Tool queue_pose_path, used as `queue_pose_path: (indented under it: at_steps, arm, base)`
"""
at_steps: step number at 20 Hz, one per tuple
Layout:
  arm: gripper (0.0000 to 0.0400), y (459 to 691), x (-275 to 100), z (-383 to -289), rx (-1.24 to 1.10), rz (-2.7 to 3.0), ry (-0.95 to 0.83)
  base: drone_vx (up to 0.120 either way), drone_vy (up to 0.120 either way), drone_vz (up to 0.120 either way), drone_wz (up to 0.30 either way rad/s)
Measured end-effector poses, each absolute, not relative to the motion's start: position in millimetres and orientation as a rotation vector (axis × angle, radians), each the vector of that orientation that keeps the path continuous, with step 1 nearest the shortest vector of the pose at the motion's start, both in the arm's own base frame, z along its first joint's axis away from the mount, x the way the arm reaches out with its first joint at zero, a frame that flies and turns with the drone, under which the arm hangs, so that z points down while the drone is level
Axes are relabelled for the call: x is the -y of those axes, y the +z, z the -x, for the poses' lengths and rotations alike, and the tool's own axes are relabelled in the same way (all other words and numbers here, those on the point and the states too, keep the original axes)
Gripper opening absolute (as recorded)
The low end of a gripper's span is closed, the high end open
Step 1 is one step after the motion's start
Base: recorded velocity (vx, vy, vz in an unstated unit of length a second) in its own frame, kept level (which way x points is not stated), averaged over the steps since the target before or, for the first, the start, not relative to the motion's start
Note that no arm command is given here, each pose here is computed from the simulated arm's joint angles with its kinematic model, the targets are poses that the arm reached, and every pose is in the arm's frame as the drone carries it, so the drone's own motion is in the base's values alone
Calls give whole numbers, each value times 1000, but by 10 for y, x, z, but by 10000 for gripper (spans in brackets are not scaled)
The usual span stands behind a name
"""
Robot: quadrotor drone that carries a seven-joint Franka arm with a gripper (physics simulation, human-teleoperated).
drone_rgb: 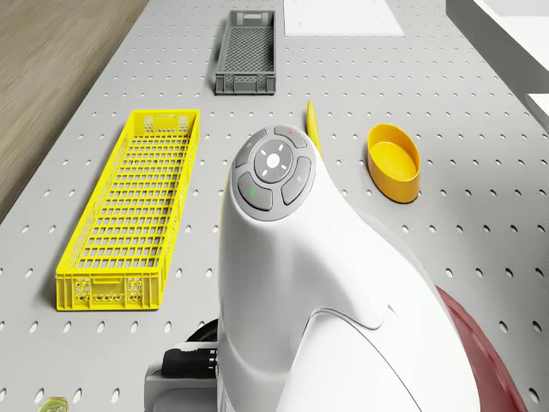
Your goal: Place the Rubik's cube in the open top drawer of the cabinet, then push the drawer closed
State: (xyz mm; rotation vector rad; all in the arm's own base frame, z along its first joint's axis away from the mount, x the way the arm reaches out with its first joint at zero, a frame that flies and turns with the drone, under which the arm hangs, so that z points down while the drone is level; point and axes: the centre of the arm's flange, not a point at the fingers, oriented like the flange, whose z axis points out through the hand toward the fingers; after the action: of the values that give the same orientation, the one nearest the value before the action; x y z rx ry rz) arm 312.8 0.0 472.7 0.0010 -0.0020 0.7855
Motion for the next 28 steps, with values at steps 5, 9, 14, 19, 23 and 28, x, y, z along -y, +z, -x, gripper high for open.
queue_pose_path:
  at_steps: [5,9,14,19,23,28]
  arm:
    - [325,4727,0,-3127,2,-1,785]
    - [325,4727,0,-3127,2,-1,785]
    - [325,4727,0,-3127,2,-1,786]
    - [325,4727,0,-3127,2,-1,785]
    - [325,4727,0,-3127,2,-1,786]
    - [325,4727,0,-3127,2,-1,786]
  base:
    - [0,-120,120,0]
    - [0,-120,120,0]
    - [0,-120,120,0]
    - [0,-120,120,0]
    - [0,-90,120,0]
    - [0,-120,0,0]
